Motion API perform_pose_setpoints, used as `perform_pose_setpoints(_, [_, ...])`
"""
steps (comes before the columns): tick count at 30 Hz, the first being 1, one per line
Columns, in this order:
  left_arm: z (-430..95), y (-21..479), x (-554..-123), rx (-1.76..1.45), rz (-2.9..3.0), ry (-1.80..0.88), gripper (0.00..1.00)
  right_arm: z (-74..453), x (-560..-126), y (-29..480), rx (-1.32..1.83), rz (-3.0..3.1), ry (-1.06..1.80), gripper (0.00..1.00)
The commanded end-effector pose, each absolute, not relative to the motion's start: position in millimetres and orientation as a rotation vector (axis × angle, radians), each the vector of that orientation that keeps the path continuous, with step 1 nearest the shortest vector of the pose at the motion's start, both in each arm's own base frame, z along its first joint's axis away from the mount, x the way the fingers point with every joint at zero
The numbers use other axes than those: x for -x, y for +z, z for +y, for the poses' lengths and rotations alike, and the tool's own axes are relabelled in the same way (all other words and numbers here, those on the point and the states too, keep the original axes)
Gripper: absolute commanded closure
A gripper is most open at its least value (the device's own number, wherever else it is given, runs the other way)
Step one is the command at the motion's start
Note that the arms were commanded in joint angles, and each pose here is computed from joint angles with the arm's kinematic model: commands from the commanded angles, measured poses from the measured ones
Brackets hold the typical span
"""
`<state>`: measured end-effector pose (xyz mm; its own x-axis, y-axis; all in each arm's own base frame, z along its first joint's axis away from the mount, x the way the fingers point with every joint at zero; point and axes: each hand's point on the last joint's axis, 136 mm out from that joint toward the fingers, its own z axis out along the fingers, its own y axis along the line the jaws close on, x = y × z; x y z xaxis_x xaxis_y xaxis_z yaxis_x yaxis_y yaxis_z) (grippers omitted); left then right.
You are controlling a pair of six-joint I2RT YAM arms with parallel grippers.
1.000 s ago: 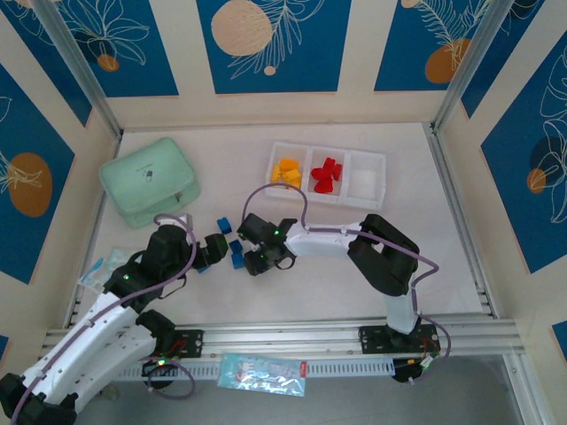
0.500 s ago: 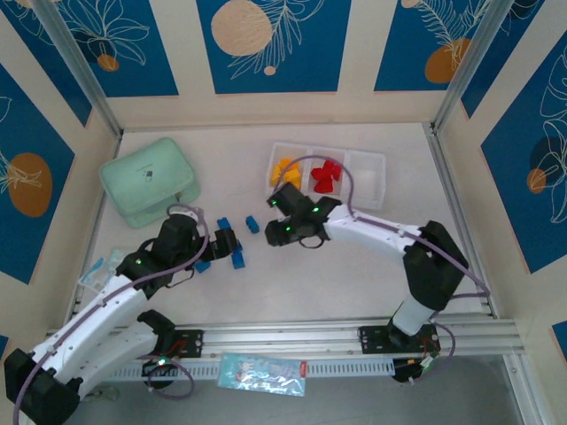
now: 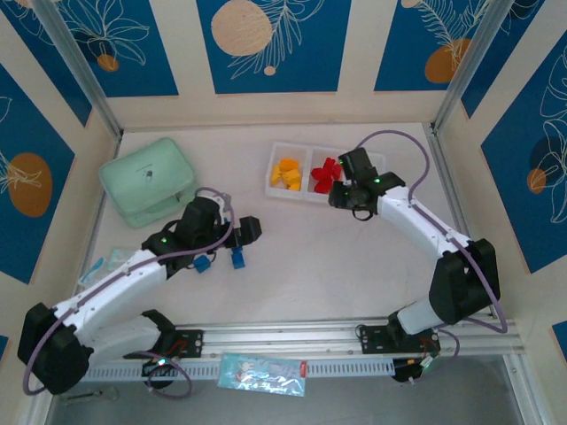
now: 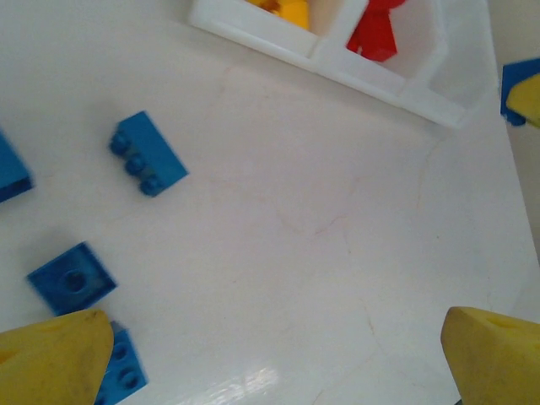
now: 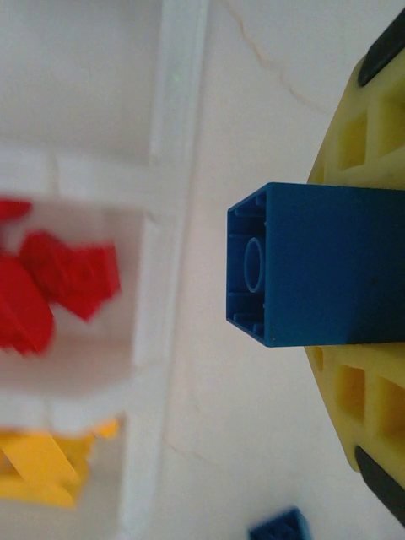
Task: Sort the legos into containers by color
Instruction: Place the lego in the container.
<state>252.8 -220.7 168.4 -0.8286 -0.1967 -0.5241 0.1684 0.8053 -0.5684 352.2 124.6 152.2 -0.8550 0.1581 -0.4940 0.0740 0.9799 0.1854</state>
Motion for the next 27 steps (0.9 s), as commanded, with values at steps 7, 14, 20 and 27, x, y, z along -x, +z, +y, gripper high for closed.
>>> perform_pose_setpoints(7, [-278.9, 195.7, -273.1, -0.105, 2.307, -0.979, 0.01, 69.0, -399.6, 129.5, -0.361, 2.591, 0.122, 0.75])
perform_pose_setpoints(14, [-295.5, 194.1, -283.6, -0.146, 2.320, -0.989, 0.01, 58.8, -433.9, 116.0, -0.396, 2.606, 0.118, 0.75])
perform_pose_setpoints(20, [-298.7, 195.3, -288.5, -0.155, 2.313, -0.980, 0.01, 46.4, -454.2, 106.3, -0.428, 2.619, 0.100, 0.73])
perform_pose_setpoints(27, [-299.4, 196.6, -292.5, -0.168, 2.317, -0.954, 0.01, 41.4, -466.2, 111.3, -0.402, 2.615, 0.090, 0.52])
